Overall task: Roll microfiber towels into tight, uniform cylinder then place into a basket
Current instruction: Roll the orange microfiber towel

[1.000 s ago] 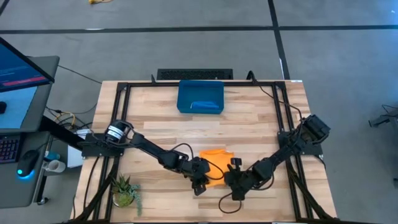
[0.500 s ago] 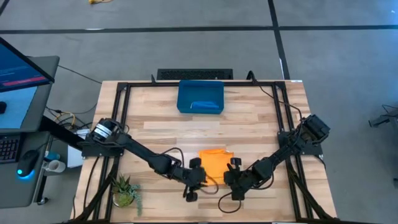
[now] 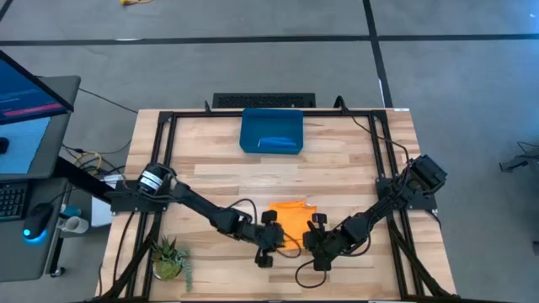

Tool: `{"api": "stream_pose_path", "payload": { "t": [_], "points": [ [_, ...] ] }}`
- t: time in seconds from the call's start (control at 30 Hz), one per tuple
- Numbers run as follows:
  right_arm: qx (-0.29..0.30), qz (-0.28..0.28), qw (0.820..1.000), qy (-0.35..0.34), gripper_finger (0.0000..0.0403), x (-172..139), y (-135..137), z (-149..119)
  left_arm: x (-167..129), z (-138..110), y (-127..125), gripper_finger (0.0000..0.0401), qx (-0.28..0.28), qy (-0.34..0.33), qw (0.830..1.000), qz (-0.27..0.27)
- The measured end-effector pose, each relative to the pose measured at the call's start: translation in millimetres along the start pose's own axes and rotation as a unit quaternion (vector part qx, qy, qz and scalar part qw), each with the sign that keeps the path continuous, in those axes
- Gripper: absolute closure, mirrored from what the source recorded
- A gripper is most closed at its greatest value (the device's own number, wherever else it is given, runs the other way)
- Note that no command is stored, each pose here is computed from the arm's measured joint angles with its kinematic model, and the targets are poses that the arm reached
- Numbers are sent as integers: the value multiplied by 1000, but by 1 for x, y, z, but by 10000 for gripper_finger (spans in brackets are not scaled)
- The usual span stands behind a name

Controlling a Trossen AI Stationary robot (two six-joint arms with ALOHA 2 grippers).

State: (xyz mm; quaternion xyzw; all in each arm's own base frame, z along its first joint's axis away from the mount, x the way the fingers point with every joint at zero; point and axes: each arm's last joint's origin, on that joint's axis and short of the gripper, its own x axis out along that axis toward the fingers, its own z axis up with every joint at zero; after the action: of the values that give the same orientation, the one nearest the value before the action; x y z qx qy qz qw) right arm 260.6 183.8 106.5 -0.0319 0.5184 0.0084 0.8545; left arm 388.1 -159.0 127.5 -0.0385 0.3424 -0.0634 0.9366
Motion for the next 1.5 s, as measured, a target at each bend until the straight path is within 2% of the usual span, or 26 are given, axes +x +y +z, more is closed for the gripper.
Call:
{"api": "stream_pose_path", "payload": {
  "t": [0.1, 0.3, 0.53, 0.9, 0.97, 1.13, 1.5],
  "points": [
    [0, 0, 1000, 0, 324, 0, 0, 0, 0, -5, 5, 340, -12, 33, 999, 1],
    [0, 0, 1000, 1, 324, 0, 0, 0, 0, -6, 4, 340, -12, 37, 999, 9],
    [1, 5, 1000, -2, 324, 0, 1, 0, -1, -13, 9, 340, -10, 65, 996, 62],
    [-1, 5, 1000, -5, 324, 0, 3, 0, -18, 2, -5, 340, 27, 9, 995, 100],
    [-1, 6, 1000, -5, 324, 0, 3, 0, -19, 4, -9, 340, 40, -5, 995, 89],
    [-1, 6, 1000, -6, 324, 0, 2, 0, -19, 6, -19, 340, 77, -9, 997, 15],
    [-1, 6, 1000, -6, 324, 0, 2, 0, -18, -1, -16, 340, 67, 27, 997, 7]
  ]
}}
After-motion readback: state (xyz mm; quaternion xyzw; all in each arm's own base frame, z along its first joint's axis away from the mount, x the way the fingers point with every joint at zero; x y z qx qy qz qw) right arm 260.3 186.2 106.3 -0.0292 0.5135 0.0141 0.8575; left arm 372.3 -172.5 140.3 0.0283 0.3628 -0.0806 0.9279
